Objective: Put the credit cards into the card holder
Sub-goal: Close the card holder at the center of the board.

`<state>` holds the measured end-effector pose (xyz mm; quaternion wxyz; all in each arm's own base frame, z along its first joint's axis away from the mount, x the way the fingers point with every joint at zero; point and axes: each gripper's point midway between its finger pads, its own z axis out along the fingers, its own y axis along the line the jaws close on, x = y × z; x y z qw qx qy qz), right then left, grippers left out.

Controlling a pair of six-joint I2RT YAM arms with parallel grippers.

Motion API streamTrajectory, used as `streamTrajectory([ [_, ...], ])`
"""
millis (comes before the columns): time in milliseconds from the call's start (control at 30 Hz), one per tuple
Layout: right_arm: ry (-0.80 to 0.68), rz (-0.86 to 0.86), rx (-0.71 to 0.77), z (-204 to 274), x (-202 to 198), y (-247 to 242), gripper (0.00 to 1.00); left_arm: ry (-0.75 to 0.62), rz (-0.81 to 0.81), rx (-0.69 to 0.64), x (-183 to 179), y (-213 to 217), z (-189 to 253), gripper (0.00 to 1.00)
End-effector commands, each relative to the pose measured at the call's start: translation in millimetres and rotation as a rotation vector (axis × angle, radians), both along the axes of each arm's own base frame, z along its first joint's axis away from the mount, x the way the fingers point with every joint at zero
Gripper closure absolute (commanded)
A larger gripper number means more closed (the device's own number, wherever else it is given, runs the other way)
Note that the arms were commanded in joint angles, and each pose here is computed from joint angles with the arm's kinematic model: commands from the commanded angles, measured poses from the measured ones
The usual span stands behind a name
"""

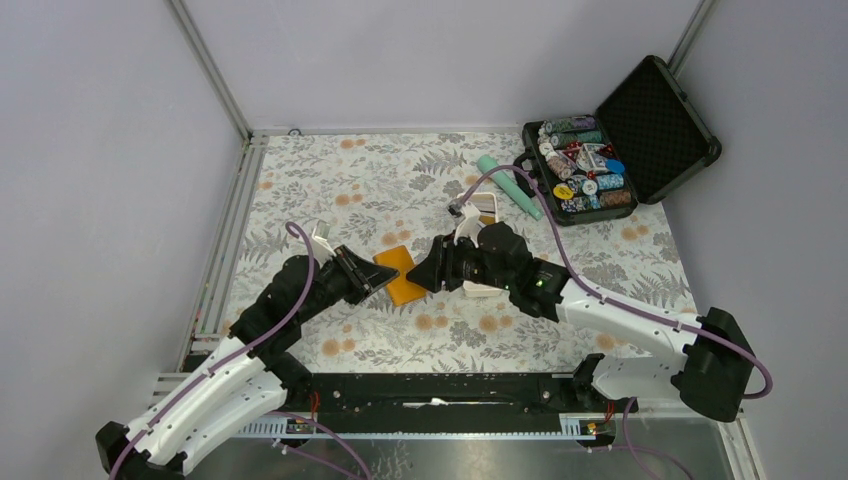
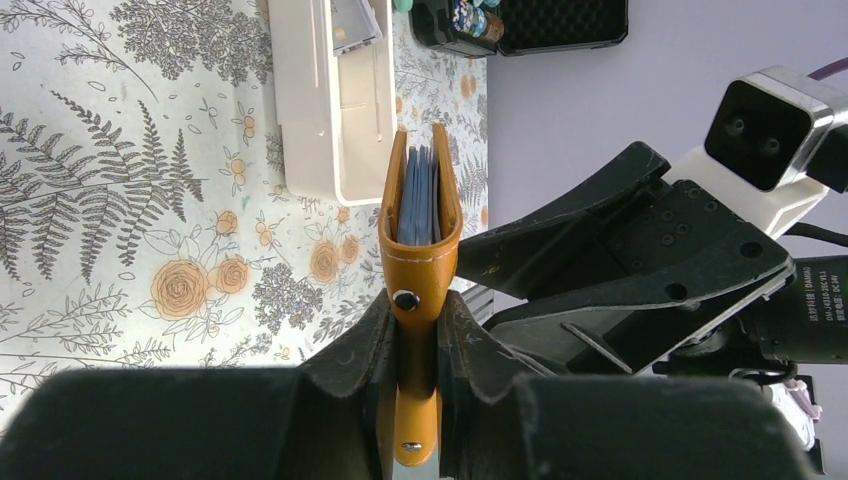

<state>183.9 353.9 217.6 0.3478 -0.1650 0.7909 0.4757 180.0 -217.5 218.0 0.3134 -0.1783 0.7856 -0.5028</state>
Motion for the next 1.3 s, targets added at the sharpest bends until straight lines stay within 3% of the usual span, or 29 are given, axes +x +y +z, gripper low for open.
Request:
streamTrajectory([
  [0,-0.079,-0.034,-0.012,18.4,12.5,4.6,0.51,-0.063,-0.002,-0.046,4.5,-4.2,20.4,1.0],
  [200,-0.101,-0.083,-0.072,13.3,20.2,-5.1,0.49,-0.06,-0.006,-0.043,3.8,-4.4,18.4,1.0],
  [667,-0.086,-0.043,-0.054,8.2,19.9,8.6,0.5,-0.07,-0.034,-0.025,2.6,-7.7,18.8,1.0],
  [833,-0.09,-0.058,-0.064,7.9,21.9,6.6,0.57,-0.068,-0.035,-0.019,3.1,-8.1,17.0,1.0],
  [1133,-0.114,-0.101,-0.062,12.9,23.1,-6.1,0.59,-0.049,-0.027,-0.009,3.7,-7.5,9.7,1.0],
  [1267,-0.112,-0.095,-0.068,9.9,22.9,-4.8,0.71,-0.05,-0.027,-0.011,3.5,-7.5,10.7,1.0],
])
